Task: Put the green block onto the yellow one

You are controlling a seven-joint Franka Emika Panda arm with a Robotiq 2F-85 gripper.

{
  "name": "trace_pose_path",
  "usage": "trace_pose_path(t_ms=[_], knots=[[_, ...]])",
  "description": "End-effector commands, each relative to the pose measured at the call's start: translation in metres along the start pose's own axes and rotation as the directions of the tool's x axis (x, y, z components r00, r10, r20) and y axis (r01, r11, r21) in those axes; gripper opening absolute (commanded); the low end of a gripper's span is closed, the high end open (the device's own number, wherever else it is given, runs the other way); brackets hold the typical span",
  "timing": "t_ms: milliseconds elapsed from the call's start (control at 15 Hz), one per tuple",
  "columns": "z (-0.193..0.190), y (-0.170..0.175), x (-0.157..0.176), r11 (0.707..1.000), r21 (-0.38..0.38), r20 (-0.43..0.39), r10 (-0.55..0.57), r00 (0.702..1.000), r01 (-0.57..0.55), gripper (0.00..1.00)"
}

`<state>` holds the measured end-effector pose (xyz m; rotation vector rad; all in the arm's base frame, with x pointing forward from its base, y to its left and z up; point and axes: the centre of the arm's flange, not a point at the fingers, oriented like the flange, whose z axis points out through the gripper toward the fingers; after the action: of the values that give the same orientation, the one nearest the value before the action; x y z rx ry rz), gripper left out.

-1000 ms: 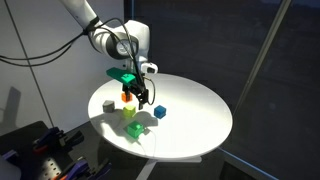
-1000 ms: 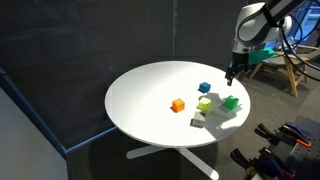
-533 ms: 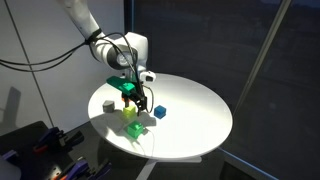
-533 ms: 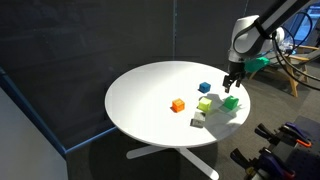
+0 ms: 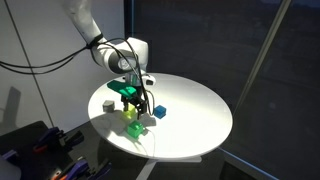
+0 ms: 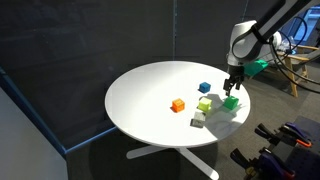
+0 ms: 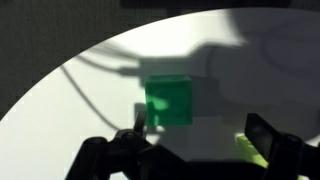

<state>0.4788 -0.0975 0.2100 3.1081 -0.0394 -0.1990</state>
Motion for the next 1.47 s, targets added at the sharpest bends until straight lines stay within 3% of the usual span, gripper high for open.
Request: trace_pose_path(t_ms=[0, 667, 1400], knots=[[-0.004, 0.012, 0.004, 1.000, -0.012, -0.022, -0.013, 1.000, 0.012, 1.00], [0.005, 0.039, -0.001, 0.998, -0.002, -0.011, 0.068, 0.998, -0.068, 1.00], [0.027, 0.032, 0.001, 0.999, -0.009, 0.007, 0.036, 0.999, -0.036, 1.00]])
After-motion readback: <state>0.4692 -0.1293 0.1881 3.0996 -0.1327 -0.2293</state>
